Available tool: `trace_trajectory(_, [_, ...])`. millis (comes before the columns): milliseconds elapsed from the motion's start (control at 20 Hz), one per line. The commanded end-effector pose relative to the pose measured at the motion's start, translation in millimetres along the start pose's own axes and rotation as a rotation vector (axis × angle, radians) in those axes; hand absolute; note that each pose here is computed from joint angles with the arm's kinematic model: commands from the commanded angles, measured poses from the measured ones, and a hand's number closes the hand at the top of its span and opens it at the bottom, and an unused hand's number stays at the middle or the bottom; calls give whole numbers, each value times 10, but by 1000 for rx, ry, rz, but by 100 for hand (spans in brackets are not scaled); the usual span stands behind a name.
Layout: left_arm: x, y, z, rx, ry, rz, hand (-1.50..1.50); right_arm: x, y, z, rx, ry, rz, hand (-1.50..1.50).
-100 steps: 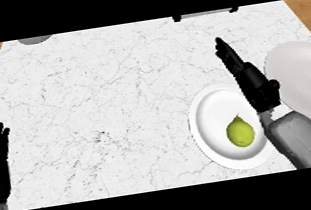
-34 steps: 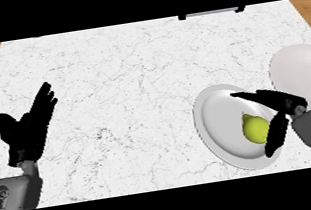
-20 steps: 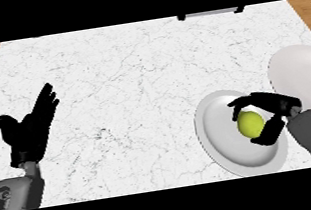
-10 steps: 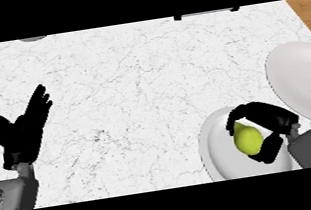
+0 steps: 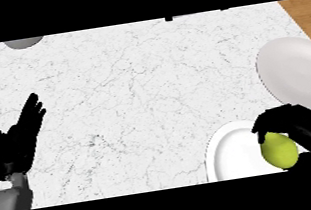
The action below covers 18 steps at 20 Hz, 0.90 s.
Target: Pick the pear from the plate and place it in the plate
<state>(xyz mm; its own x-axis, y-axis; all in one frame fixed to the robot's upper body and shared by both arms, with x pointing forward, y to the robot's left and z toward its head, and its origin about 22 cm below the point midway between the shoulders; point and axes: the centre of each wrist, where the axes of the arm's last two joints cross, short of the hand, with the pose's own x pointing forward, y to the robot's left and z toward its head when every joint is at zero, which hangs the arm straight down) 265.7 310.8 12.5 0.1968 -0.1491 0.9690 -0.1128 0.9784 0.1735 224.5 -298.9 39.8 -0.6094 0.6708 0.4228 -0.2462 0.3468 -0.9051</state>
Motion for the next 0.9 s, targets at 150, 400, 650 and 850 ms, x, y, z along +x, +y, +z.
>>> trace_trajectory(150, [135, -10, -39, -27, -17, -4, 0, 56, -403, 535, -434, 103, 104, 150])
trace_trajectory(400, [79, -245, -108, -50, -14, -1, 0, -80, -708, 903, -483, 207, -39, 150])
trace_trajectory(650, [-17, -334, -7, -50, -44, -7, 0, -560, -773, 940, -567, 312, -98, 150])
trace_trajectory(850, [173, -378, -59, -76, -32, -3, 0, -931, -986, 1018, -557, 374, -76, 150])
